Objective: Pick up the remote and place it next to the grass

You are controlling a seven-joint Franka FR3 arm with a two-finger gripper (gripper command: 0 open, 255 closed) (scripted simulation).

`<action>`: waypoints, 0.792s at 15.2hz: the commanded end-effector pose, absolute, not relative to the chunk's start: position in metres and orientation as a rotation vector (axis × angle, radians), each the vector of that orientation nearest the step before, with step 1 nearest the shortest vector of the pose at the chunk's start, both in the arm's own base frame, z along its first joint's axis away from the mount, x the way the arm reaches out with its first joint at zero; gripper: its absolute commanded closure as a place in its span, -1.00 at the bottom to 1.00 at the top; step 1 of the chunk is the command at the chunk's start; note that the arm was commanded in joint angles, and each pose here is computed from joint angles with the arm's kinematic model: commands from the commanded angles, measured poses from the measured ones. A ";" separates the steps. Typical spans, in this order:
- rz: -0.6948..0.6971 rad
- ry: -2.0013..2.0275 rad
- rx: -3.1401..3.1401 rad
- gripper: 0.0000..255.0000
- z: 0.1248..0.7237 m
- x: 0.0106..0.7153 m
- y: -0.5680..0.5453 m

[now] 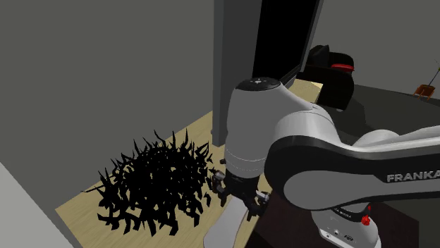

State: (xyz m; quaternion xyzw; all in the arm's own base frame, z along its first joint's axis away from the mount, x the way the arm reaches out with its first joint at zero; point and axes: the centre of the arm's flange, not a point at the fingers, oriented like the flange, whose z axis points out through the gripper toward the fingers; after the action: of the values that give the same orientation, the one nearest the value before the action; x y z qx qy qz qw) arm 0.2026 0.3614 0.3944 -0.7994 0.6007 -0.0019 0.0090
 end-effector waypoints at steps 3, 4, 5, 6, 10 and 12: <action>-0.006 1.876 -2.497 1.00 0.373 0.204 0.361; -0.006 1.876 -2.497 1.00 0.368 0.204 0.361; -0.006 1.876 -2.497 1.00 0.362 0.204 0.361; -0.006 1.876 -2.497 1.00 0.357 0.204 0.361; -0.006 1.876 -2.497 1.00 0.347 0.204 0.361; -0.006 1.876 -2.497 1.00 0.347 0.204 0.361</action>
State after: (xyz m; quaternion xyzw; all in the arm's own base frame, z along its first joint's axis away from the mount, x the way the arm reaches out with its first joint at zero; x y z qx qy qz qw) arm 0.2036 0.3607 0.3467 -0.7994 0.6007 -0.0019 0.0092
